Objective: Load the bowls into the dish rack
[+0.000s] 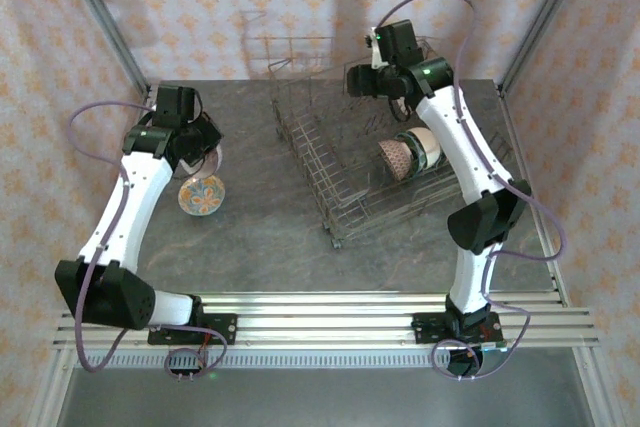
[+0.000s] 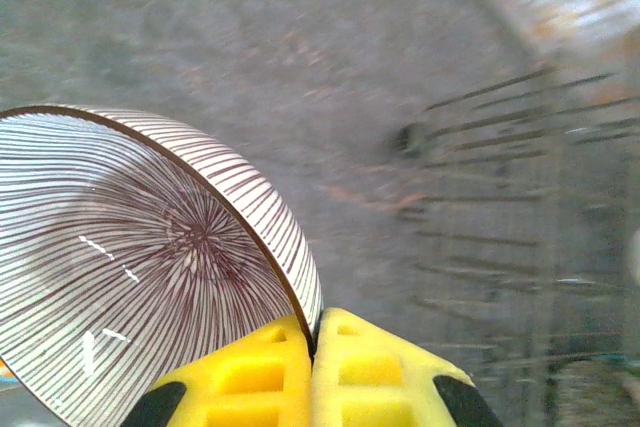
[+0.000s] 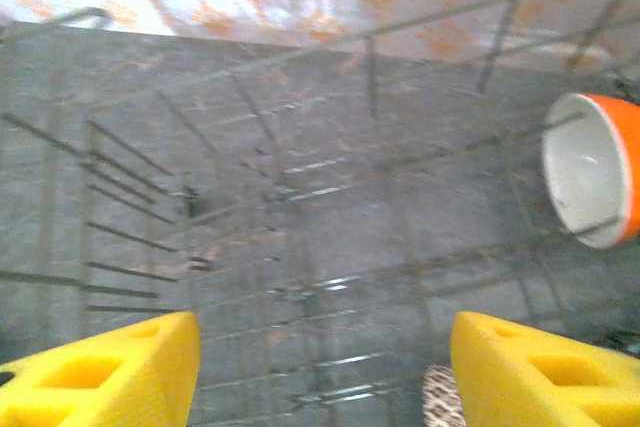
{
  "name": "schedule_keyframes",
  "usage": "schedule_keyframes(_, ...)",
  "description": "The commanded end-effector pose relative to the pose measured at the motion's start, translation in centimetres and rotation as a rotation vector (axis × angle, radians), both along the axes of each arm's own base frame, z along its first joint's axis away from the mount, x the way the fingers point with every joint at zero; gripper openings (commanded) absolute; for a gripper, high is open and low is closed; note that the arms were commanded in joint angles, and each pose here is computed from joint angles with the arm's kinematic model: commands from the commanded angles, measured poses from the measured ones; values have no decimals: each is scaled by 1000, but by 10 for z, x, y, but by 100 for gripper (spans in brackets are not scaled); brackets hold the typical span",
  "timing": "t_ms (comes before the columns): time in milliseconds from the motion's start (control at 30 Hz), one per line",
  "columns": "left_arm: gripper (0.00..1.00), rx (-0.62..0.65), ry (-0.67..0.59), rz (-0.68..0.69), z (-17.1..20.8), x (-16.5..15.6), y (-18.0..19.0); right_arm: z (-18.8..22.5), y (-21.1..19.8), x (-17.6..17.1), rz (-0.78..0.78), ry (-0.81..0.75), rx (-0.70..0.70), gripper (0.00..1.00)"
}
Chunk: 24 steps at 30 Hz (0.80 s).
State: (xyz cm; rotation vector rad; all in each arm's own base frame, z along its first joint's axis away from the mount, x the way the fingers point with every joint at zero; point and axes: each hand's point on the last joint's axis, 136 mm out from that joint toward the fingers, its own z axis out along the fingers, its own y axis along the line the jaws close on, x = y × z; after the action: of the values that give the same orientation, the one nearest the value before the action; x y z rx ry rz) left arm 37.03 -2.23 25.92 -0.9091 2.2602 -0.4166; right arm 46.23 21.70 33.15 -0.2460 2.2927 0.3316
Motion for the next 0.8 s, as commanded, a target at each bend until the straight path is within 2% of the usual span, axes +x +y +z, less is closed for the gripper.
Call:
schedule_keyframes(0,0,-95,-212,124,52,21,-2,16,45,-21,123,-12,56,66)
schedule_keyframes(167,0,-155,-331,165,90,31,-16,31,114,-55,336,-53,141,64)
schedule_keyframes(333,0,-231,-418,198,117,42,-25,36,160,-87,463,-93,157,63)
schedule_keyframes(467,0,-253,-438,184,135,48,-34,27,187,-98,472,-123,126,62)
schedule_keyframes(767,0,-300,-459,171,148,45,-48,13,218,-86,405,-220,97,58)
